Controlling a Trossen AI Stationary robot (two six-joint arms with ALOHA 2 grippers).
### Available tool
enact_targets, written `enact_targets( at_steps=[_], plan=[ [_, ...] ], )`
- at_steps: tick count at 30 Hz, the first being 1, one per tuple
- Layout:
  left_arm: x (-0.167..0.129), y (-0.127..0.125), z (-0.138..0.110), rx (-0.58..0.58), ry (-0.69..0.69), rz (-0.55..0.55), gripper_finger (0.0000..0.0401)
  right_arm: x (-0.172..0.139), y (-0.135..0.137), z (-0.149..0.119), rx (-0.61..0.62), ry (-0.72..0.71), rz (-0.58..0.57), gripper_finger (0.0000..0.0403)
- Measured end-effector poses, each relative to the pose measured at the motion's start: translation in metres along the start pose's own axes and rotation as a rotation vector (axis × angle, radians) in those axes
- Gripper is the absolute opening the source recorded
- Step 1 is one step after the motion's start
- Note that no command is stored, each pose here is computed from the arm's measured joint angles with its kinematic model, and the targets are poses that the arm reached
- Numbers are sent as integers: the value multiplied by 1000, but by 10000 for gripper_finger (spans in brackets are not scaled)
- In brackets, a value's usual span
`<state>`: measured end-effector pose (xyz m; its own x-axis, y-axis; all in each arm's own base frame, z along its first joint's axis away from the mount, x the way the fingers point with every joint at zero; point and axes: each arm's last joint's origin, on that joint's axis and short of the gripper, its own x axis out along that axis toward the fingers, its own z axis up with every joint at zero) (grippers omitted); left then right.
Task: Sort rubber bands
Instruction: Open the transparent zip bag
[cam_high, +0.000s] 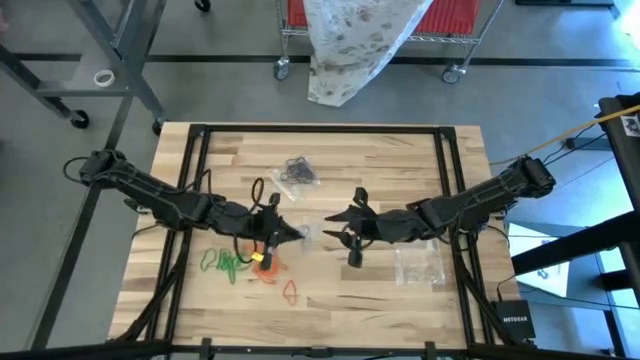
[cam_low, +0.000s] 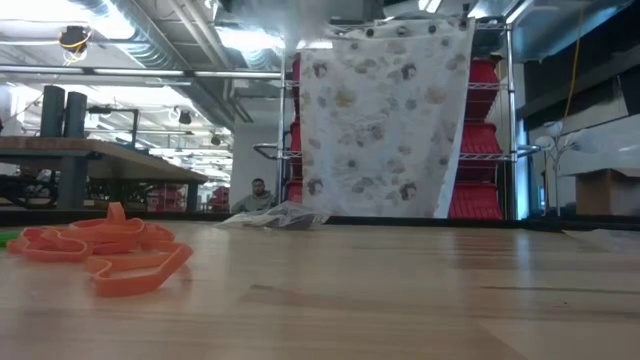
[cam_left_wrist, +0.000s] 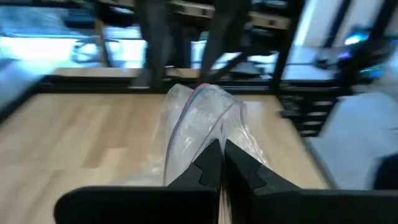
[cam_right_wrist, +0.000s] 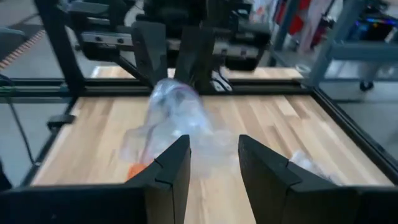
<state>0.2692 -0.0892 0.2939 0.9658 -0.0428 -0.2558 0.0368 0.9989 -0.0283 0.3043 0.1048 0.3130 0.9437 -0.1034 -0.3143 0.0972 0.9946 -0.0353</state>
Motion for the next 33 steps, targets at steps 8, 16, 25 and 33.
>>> enact_targets(
  at_steps=[8,16,25,33],
  plan=[
    [-13,-16,6,-118,-7,-222,0,-10,20,14,-37,-74,130,127],
    [-22,-27,14,-175,-16,-537,0,4,47,16,-38,-237,332,127],
    [-21,-25,17,-168,-63,-472,0,19,55,12,-51,-313,300,127],
    [-21,-23,18,-170,-82,-398,0,20,55,8,-74,-279,283,127]
  ],
)
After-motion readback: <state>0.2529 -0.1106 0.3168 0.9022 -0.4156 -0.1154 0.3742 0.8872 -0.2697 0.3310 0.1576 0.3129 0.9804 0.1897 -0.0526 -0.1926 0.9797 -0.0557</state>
